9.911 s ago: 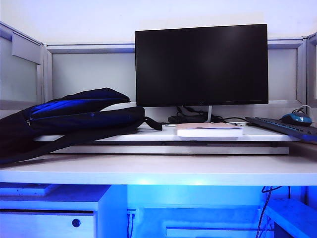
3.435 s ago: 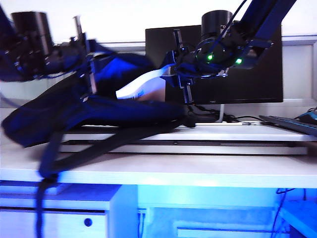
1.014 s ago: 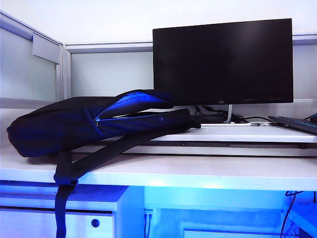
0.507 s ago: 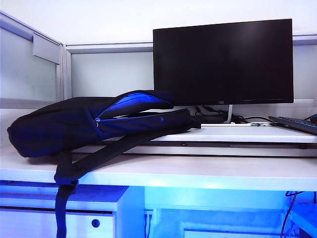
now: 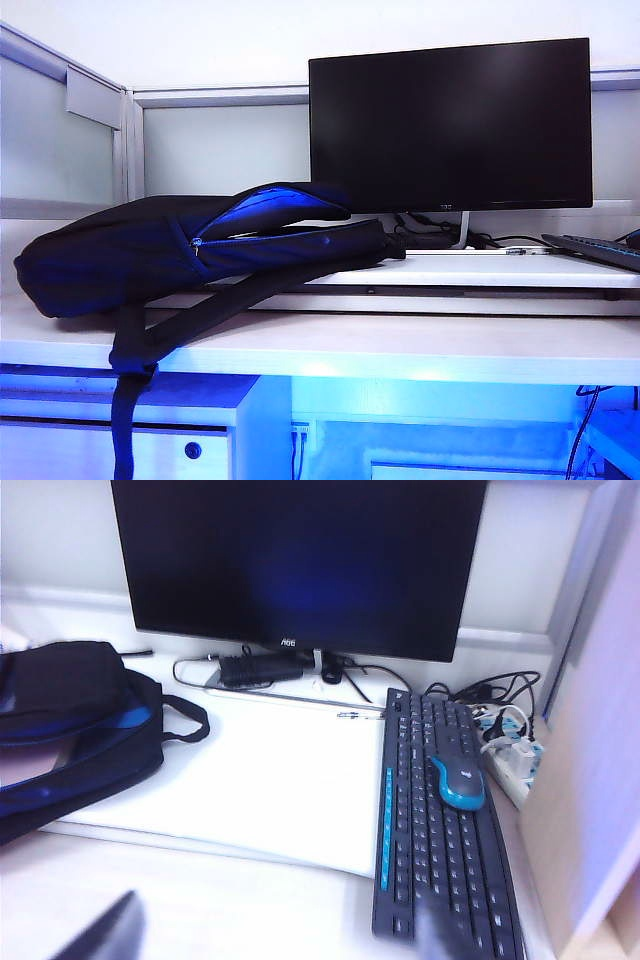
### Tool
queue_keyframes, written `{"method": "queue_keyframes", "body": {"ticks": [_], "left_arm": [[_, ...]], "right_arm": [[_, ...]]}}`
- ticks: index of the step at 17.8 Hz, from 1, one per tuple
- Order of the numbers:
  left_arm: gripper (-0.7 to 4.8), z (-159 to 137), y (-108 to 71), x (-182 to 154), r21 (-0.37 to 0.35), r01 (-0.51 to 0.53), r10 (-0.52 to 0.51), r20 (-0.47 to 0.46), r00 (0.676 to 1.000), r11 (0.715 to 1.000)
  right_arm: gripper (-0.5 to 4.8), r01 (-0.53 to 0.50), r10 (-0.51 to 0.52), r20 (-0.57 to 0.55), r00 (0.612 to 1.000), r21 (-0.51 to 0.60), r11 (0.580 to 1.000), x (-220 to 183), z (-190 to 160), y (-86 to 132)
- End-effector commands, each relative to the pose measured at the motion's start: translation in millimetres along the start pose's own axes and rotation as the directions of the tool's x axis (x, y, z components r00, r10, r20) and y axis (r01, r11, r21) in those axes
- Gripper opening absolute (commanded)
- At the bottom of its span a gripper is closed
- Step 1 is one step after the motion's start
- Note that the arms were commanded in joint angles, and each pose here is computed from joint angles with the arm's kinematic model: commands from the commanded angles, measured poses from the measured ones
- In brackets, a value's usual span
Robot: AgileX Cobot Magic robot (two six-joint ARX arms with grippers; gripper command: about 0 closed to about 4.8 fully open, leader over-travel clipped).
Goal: Pick up the book on the desk and put it into the open backpack.
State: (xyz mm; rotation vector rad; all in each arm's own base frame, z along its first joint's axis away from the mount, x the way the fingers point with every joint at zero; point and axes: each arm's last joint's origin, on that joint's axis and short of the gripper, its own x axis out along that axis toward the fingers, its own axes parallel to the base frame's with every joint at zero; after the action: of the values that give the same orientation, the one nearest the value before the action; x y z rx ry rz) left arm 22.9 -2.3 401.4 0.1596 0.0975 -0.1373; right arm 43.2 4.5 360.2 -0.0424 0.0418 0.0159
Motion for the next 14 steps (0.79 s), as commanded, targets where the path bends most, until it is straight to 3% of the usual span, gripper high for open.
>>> {"method": "queue_keyframes", "body": {"ticks": [1, 3, 6, 10, 12, 14], "left_arm": [[3.26, -34.1, -4.3, -13.3, -0.110, 0.033, -0.023, 0.092, 0.996, 0.993], [3.25, -49.4, -6.1, -19.2, -0.122, 0.047, -0.033, 0.115, 0.993, 0.991], [2.73, -66.2, -8.4, -20.8, -0.127, 0.049, -0.033, 0.127, 0.991, 0.991], [2.72, -82.4, -11.6, -12.7, -0.162, 0.053, -0.038, 0.094, 0.995, 0.985], [2.71, -89.3, -13.2, -8.3, -0.159, 0.057, -0.046, 0.069, 0.997, 0.986], [2.67, -89.4, -13.5, -17.0, -0.180, 0.105, -0.081, 0.131, 0.988, 0.978]], "right_arm": [[3.08, 0.010, -0.011, 0.041, 0.999, 0.016, 1.000, -23.6, -20.8, -6.0], [3.08, 0.033, -0.033, 0.009, 0.999, 0.008, 0.999, -26.1, -32.4, -7.0], [3.05, 0.032, -0.032, -0.052, 0.998, 0.009, 0.999, -21.6, -48.0, -5.3], [3.05, 0.058, -0.058, -0.110, 0.992, -0.010, 0.998, -15.3, -59.8, -4.0], [3.04, 0.122, -0.125, -0.129, 0.984, -0.030, 0.992, -15.6, -62.7, -5.9], [2.91, 0.123, -0.123, -0.125, 0.984, -0.013, 0.992, -16.6, -74.1, -5.8]]}}
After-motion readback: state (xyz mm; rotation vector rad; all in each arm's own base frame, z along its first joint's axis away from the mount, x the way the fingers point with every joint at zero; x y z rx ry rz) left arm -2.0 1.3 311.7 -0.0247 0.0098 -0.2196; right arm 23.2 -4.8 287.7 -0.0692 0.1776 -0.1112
